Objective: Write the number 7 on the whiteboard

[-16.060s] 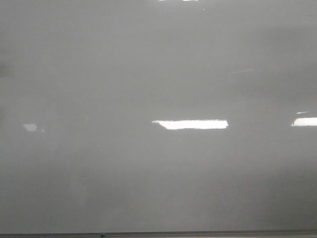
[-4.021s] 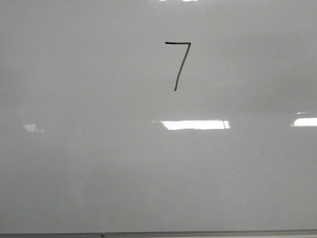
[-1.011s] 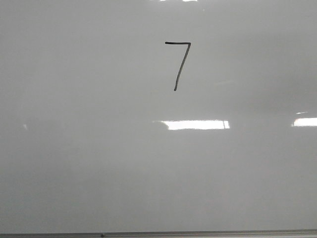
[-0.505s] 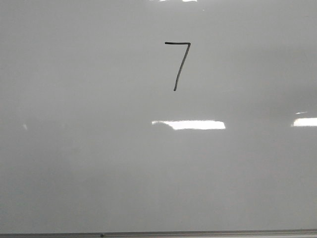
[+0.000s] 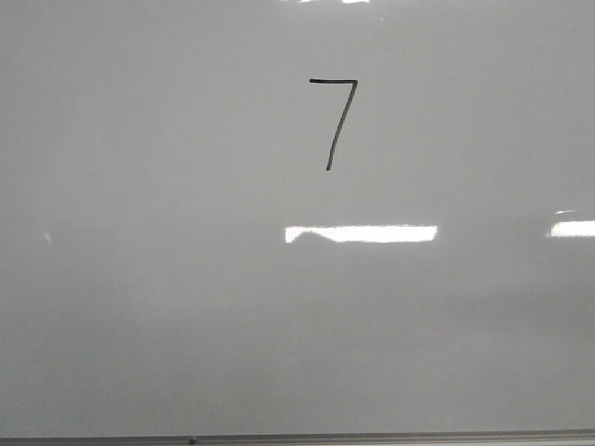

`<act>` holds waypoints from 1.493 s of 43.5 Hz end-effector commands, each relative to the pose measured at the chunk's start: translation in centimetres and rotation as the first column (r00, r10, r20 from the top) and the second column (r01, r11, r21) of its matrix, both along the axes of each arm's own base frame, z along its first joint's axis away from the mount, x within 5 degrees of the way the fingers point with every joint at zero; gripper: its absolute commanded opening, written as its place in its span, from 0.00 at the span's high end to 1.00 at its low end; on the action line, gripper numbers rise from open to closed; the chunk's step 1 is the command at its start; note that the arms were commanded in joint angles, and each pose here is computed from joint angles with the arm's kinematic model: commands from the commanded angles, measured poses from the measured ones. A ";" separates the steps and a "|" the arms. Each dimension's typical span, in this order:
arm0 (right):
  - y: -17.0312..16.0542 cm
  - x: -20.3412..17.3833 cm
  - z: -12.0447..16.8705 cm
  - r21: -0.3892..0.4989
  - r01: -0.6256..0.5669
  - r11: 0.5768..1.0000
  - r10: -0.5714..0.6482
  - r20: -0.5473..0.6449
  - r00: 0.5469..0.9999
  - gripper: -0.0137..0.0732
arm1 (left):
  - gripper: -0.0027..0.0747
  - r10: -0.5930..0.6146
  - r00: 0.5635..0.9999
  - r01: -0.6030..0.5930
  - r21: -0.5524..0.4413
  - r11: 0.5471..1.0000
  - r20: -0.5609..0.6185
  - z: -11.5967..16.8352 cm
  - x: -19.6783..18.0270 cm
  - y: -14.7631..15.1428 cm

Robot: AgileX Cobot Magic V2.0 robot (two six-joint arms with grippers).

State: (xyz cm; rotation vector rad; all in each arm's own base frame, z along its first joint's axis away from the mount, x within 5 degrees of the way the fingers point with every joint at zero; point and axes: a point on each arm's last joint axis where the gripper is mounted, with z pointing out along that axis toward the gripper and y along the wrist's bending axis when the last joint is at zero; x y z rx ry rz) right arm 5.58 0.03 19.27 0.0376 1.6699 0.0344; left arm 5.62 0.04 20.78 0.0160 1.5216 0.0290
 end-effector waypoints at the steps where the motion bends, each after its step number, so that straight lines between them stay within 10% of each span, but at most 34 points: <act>1: -0.1 -0.1 1.1 -0.019 0.016 1.000 -0.013 0.155 0.988 0.92 | 0.99 0.004 0.996 -0.004 -0.010 1.000 0.092 0.5 -0.1 0.0; 65: -0.1 -0.2 2.2 -0.018 0.022 1.000 -0.016 0.271 0.962 0.92 | 0.99 0.004 0.996 -0.004 -0.010 1.000 0.092 0.5 -0.1 0.0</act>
